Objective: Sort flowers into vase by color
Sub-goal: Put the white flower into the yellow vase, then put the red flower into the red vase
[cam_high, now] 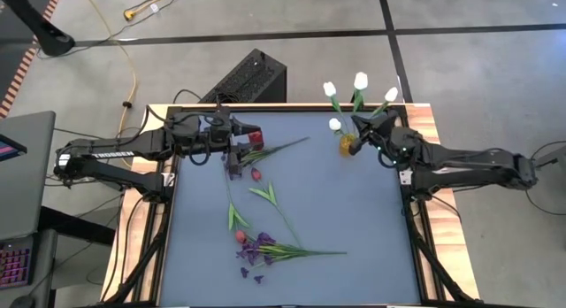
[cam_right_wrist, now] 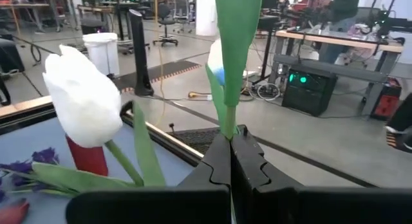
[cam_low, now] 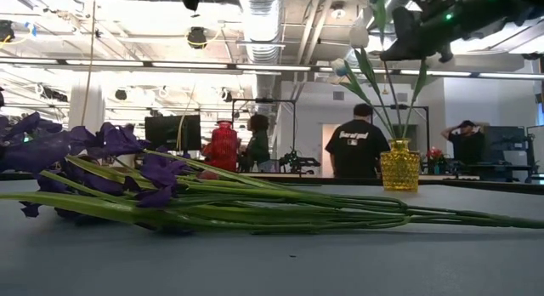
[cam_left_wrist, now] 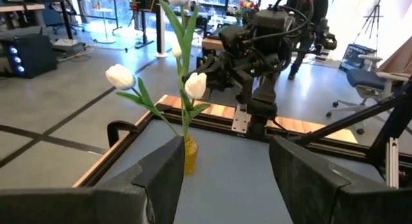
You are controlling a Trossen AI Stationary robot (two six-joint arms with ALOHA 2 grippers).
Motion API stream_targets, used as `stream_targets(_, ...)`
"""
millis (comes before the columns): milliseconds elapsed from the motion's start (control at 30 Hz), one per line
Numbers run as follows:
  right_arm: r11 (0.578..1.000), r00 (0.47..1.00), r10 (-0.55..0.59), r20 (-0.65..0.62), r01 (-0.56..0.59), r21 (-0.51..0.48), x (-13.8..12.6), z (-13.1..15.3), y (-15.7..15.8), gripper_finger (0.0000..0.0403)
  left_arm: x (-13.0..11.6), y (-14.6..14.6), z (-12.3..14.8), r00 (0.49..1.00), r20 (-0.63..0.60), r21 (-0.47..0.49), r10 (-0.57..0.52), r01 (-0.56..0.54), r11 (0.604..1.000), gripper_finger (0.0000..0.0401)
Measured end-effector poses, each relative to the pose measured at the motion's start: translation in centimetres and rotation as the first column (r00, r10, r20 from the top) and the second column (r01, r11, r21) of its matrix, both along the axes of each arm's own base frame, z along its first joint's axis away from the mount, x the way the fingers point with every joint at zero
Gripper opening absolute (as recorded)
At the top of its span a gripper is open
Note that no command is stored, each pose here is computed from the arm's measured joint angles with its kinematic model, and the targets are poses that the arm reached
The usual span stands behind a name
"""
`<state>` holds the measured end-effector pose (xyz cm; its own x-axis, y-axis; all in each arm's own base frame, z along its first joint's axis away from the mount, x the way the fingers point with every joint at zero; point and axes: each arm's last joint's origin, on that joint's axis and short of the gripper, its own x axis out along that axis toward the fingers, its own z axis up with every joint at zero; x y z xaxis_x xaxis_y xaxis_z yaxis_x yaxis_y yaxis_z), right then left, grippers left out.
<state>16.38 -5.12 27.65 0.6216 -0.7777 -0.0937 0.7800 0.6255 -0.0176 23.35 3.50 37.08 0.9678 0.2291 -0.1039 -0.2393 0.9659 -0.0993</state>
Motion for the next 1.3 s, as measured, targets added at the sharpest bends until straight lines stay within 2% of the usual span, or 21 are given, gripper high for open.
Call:
stream_targets(133, 1.000, 0.999, 0.001, -0.040, -0.001, 0.015, 0.6, -0.7, -0.2, 0.0018, 0.0, 0.0, -0.2, 1.000, -0.026, -0.003, 0.000, 0.000, 1.000, 0.0214)
stream_targets(367, 0.997, 1.000, -0.013, 0.024, 0.011, 0.078, 0.5, -3.4, -0.2, 0.0018, -0.1, 0.0, -0.4, 0.999, -0.041, -0.028, 0.002, -0.003, 1.000, 0.0214)
stream_targets(633, 0.997, 1.000, -0.021, 0.017, 0.020, 0.071, 0.3, -4.4, -0.2, 0.0022, -0.1, 0.0, -0.5, 0.999, -0.042, -0.041, 0.004, -0.005, 0.999, 0.0214)
stream_targets(967, 0.998, 1.000, -0.012, -0.016, 0.013, 0.069, 0.3, -4.6, 0.0, 0.0070, -0.1, 0.0, -0.9, 0.997, -0.073, -0.111, 0.010, -0.018, 0.994, 0.0214)
stream_targets(1167, 0.996, 0.992, 0.036, -0.119, -0.026, 0.082, 0.3, -5.4, 0.5, 0.0101, -0.3, -0.1, -1.6, 0.990, -0.142, -0.142, 0.000, -0.021, 0.990, 0.0214)
stream_targets(1300, 0.991, 0.974, 0.063, -0.216, -0.034, 0.132, 0.2, -5.2, 1.0, 0.0138, -0.3, -0.1, -1.7, 0.990, -0.141, -0.157, -0.002, -0.021, 0.987, 0.0214)
